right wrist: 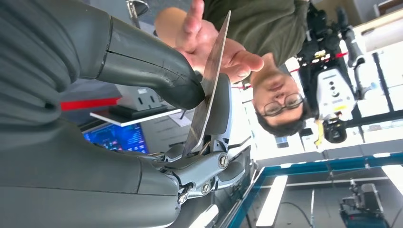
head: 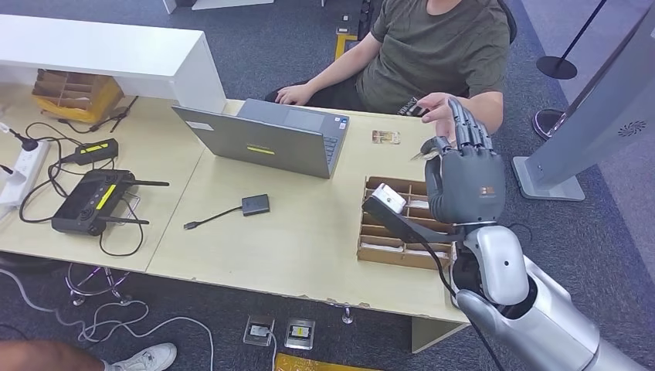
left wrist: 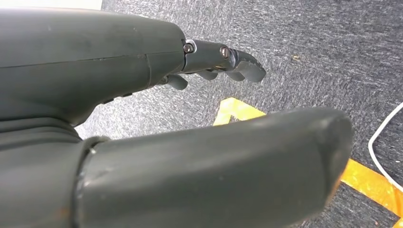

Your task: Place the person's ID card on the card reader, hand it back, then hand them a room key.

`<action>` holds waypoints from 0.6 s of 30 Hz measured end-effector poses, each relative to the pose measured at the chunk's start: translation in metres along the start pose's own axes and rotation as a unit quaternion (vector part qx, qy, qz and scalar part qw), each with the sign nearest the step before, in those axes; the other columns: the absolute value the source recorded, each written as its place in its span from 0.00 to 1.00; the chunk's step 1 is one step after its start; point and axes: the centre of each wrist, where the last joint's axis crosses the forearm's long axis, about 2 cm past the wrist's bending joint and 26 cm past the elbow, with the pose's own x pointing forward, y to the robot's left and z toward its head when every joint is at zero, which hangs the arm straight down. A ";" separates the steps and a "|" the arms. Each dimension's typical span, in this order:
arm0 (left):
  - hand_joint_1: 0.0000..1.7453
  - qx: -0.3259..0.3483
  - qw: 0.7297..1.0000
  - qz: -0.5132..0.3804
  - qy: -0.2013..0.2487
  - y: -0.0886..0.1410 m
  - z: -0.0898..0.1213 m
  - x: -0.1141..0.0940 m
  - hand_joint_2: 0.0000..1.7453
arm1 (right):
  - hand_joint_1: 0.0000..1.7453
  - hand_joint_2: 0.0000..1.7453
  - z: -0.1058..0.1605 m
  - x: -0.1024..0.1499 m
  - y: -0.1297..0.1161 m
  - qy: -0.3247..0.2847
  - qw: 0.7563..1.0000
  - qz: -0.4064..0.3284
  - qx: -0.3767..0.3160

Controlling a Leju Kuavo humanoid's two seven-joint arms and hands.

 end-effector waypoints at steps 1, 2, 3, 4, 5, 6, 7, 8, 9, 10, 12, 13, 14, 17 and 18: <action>0.00 -0.001 1.000 0.000 0.000 0.000 0.000 0.000 0.00 | 1.00 1.00 -0.002 0.003 0.001 -0.003 1.000 -0.002 0.003; 0.00 -0.002 1.000 0.000 0.000 0.000 0.000 0.000 0.00 | 1.00 1.00 -0.004 0.005 0.002 -0.006 1.000 -0.005 0.007; 0.00 -0.003 1.000 0.000 0.000 0.000 0.000 0.000 0.00 | 1.00 1.00 -0.007 0.009 0.004 -0.008 1.000 -0.009 0.012; 0.00 -0.004 1.000 -0.001 -0.001 0.000 0.000 0.000 0.00 | 1.00 1.00 -0.010 0.012 0.006 -0.009 1.000 -0.015 0.019; 0.00 -0.005 1.000 -0.002 -0.001 0.000 0.000 0.000 0.00 | 1.00 1.00 -0.013 0.016 0.009 -0.010 0.999 -0.021 0.026; 0.00 -0.007 1.000 -0.003 -0.002 0.000 0.000 0.001 0.00 | 1.00 1.00 -0.018 0.020 0.011 -0.010 0.999 -0.028 0.033; 0.00 -0.009 1.000 -0.007 -0.003 -0.001 0.000 0.001 0.00 | 1.00 1.00 -0.022 0.025 0.014 -0.008 0.999 -0.033 0.039; 0.00 -0.011 1.000 -0.011 -0.004 -0.001 0.000 0.001 0.00 | 1.00 1.00 -0.027 0.030 0.017 -0.006 0.998 -0.037 0.046; 0.00 -0.013 1.000 -0.015 -0.005 -0.001 0.000 0.002 0.00 | 1.00 1.00 -0.031 0.033 0.020 -0.001 0.998 -0.037 0.055; 0.00 -0.015 1.000 -0.019 -0.005 -0.002 0.000 0.002 0.00 | 1.00 1.00 -0.034 0.036 0.024 0.003 0.997 -0.036 0.065; 0.00 -0.017 1.000 -0.024 -0.006 -0.002 0.000 0.001 0.00 | 1.00 1.00 -0.038 0.039 0.032 0.012 0.995 -0.033 0.089; 0.00 -0.017 1.000 -0.024 -0.005 -0.003 0.000 0.001 0.00 | 1.00 1.00 -0.038 0.040 0.035 0.015 0.994 -0.032 0.099; 0.00 -0.017 1.000 -0.025 -0.005 -0.003 0.000 0.001 0.00 | 1.00 1.00 -0.037 0.040 0.038 0.018 0.994 -0.030 0.108; 0.00 -0.017 1.000 -0.026 -0.006 -0.003 0.000 0.001 0.00 | 0.99 1.00 -0.036 0.038 0.046 0.028 0.991 -0.014 0.130; 0.00 -0.017 0.999 -0.026 -0.006 -0.003 0.000 0.001 0.00 | 0.91 1.00 -0.035 0.037 0.049 0.032 0.990 -0.008 0.137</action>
